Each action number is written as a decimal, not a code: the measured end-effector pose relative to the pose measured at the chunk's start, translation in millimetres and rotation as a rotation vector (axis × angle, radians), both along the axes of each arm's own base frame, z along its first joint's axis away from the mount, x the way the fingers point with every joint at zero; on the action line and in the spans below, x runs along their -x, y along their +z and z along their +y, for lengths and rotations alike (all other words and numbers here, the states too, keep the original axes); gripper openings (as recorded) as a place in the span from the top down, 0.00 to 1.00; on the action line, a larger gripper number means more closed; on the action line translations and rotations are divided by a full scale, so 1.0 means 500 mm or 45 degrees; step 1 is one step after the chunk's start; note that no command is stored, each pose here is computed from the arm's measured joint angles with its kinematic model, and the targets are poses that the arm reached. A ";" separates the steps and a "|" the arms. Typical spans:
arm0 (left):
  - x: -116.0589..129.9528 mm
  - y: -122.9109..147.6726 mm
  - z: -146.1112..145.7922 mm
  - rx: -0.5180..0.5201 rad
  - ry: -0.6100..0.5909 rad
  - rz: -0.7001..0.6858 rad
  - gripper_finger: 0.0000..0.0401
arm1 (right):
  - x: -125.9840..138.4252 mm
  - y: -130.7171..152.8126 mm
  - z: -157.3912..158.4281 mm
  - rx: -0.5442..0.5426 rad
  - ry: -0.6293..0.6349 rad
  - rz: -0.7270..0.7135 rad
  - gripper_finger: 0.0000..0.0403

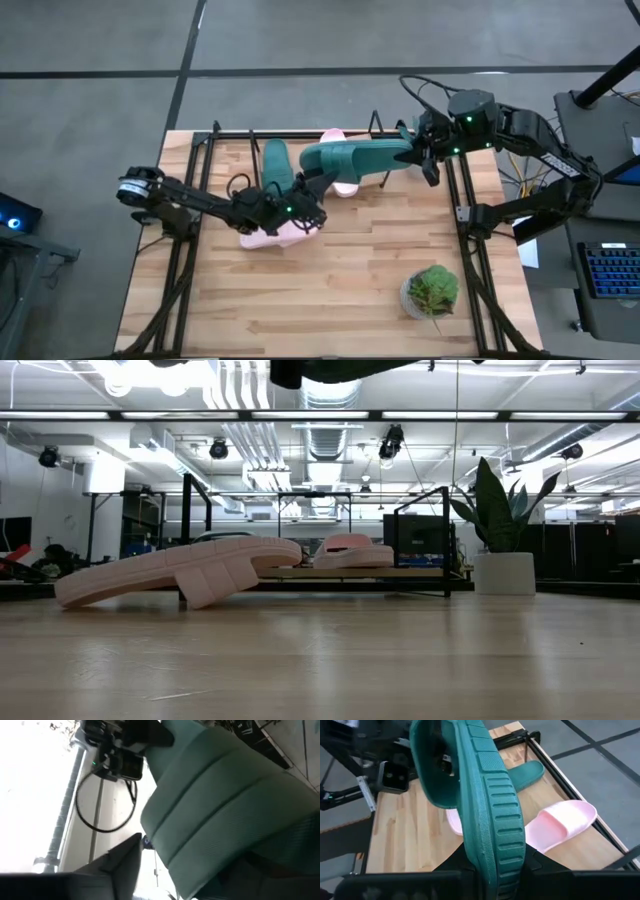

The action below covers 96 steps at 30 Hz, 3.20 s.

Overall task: Pick and place slides into the shelf
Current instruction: Put the green slide on the shelf

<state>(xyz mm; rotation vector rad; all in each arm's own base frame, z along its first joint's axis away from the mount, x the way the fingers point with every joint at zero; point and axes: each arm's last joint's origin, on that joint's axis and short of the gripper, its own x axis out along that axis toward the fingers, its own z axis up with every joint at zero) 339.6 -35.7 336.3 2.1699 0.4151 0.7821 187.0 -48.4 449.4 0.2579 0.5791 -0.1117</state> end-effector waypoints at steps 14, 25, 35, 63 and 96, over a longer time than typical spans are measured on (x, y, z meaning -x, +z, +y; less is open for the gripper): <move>0.000 0.001 0.020 0.247 -0.011 -0.155 0.99 | -0.003 0.005 -0.003 0.104 0.003 -0.032 0.76; 0.026 0.016 0.030 0.583 0.236 -0.435 1.00 | 0.026 0.070 -0.018 0.450 -0.419 -0.105 0.45; 0.022 0.000 0.097 0.944 0.174 -0.846 1.00 | 0.014 0.092 -0.024 0.523 -0.469 -0.242 0.45; 0.006 -0.013 0.058 1.173 0.027 -0.782 1.00 | -0.089 -0.071 0.135 1.767 0.274 0.349 0.53; 0.012 -0.006 -0.026 1.253 -0.273 -0.672 1.00 | -0.169 -0.129 0.172 2.087 0.293 0.684 0.80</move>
